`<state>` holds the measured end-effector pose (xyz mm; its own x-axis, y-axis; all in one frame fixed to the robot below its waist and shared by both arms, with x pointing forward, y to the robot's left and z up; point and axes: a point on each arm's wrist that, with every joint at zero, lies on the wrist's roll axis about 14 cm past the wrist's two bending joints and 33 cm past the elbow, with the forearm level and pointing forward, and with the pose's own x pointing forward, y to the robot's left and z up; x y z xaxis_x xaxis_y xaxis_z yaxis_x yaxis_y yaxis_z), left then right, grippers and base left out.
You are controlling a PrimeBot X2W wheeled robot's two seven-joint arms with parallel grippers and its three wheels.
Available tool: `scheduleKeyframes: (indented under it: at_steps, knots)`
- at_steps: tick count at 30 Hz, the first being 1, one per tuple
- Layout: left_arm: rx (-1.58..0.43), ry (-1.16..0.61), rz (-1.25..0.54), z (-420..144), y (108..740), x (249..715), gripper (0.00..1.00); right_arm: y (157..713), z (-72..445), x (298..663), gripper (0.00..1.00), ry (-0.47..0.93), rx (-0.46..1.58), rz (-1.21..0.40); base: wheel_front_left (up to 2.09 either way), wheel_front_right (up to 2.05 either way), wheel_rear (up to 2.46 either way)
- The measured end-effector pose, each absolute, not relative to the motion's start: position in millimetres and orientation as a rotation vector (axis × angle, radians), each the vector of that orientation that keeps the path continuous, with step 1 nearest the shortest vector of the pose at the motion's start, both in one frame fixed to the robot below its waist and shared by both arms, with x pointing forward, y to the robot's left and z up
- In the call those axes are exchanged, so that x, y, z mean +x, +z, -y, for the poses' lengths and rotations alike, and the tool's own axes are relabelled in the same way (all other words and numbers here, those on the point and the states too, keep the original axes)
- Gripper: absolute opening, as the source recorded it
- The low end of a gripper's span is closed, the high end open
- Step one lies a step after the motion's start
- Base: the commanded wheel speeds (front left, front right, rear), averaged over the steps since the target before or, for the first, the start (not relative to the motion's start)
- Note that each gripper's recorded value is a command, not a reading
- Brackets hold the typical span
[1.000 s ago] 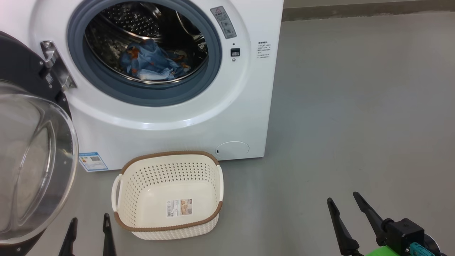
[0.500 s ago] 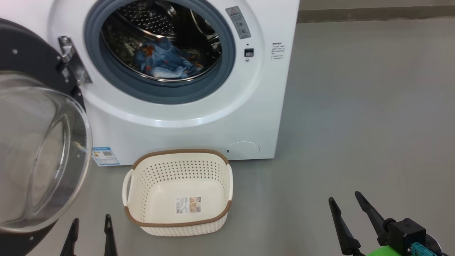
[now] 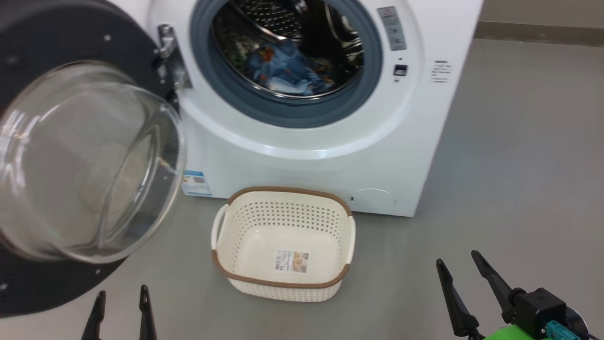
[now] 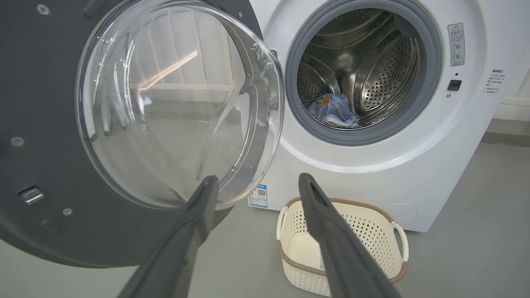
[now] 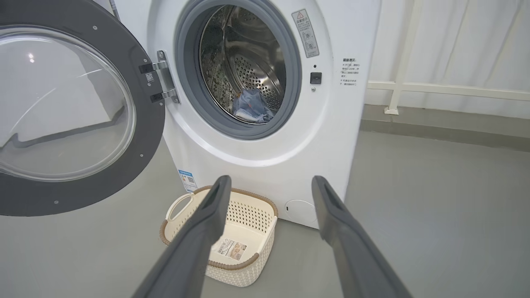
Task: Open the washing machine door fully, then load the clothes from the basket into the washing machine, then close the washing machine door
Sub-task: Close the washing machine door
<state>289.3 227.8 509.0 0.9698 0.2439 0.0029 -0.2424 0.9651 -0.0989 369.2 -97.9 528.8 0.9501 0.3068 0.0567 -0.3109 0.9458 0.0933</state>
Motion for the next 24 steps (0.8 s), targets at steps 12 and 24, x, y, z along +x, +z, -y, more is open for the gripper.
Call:
scheduleKeyframes:
  at_steps: [12, 24]
  knots:
    - [-0.100, 0.431, 0.009, -269, 504, 245, 1.00, 529, 35, 382, 1.00, 0.501, 0.096, 0.024, 0.00, 0.00, 0.00]
    - [-0.114, 0.590, 0.008, -295, 500, 206, 1.00, 526, -22, 381, 1.00, 0.669, 0.091, -0.006, 0.00, 0.00, 0.00]
